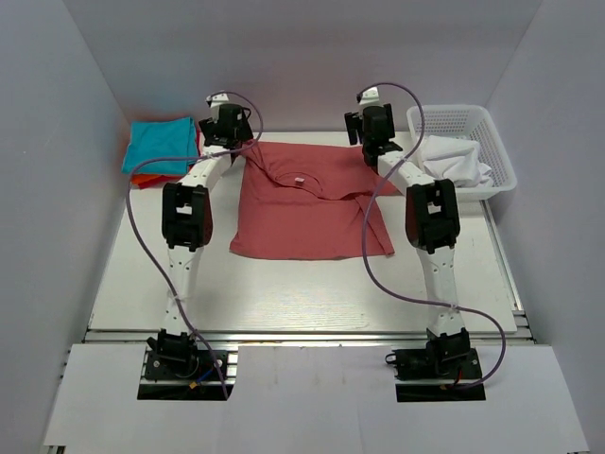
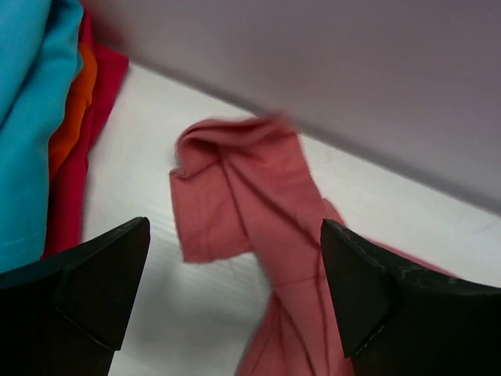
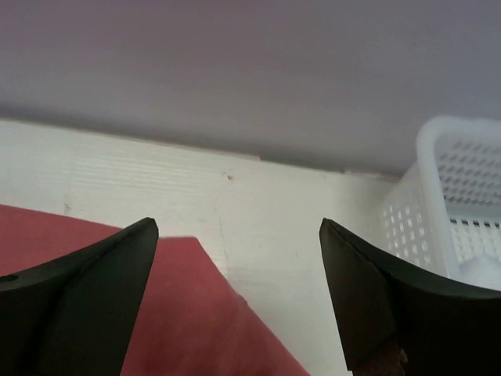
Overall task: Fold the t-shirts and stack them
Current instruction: Flatten out the tshirt
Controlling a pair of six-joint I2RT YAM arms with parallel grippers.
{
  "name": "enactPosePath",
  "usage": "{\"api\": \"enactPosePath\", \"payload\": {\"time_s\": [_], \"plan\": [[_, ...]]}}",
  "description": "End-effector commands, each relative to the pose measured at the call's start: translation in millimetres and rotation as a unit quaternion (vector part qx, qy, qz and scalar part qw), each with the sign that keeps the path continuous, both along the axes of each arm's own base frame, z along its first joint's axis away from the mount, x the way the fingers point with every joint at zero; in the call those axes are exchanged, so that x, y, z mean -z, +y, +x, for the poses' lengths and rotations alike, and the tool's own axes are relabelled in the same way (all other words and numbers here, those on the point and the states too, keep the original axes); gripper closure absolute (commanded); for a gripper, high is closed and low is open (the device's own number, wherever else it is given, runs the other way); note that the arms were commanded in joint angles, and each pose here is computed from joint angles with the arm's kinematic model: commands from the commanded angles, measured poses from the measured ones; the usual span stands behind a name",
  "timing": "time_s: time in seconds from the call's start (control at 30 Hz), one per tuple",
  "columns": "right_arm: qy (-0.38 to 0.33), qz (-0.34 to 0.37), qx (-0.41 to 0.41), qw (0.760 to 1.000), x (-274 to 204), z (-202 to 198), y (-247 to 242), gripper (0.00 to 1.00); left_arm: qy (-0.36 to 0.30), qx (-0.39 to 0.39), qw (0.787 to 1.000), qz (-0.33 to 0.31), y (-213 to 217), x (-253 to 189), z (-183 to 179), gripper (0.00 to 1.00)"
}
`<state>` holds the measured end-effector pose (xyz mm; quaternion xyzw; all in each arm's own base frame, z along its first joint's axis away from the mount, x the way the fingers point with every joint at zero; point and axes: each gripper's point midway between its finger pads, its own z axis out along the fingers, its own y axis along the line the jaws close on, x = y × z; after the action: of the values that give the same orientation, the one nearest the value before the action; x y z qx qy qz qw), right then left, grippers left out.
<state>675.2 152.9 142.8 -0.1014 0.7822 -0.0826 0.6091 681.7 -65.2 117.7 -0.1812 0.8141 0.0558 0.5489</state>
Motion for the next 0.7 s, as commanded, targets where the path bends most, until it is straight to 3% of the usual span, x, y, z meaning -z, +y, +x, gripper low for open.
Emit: {"api": "enactPosePath", "payload": {"time_s": [0.0, 0.13, 0.23, 0.33, 0.4, 0.5, 0.53, 0.67], "plan": [[-0.021, 0.004, -0.002, 1.0, -52, -11, -1, 0.1, -0.036, 0.039, 0.998, -0.031, -9, -60, -10, 0.0], [0.003, 0.028, -0.015, 0.999, -63, -45, -4, 0.1, -0.045, 0.059, 0.997, -0.029, -8, -89, -39, 0.0], [0.047, 0.042, -0.052, 0.997, -63, -92, 5, 0.1, -0.012, 0.085, 0.996, -0.019, -20, -95, -71, 0.0], [0.085, 0.106, -0.071, 0.988, -54, -122, 19, 0.1, 0.003, 0.131, 0.991, -0.04, -37, -108, -98, 0.0], [0.112, 0.133, -0.061, 0.983, -51, -146, 17, 0.1, 0.039, 0.175, 0.982, -0.066, -52, -86, -122, 0.0], [0.178, 0.15, -0.077, 0.969, -16, -189, 22, 0.1, 0.055, 0.228, 0.966, -0.111, -74, -75, -162, 0.0], [0.206, 0.153, -0.086, 0.963, 0, -205, 26, 0.1, 0.081, 0.256, 0.955, -0.125, -86, -53, -182, 0.0], [0.244, 0.168, -0.097, 0.95, 17, -239, 35, 0.1, 0.096, 0.298, 0.937, -0.156, -106, -37, -221, 0.0]]}}
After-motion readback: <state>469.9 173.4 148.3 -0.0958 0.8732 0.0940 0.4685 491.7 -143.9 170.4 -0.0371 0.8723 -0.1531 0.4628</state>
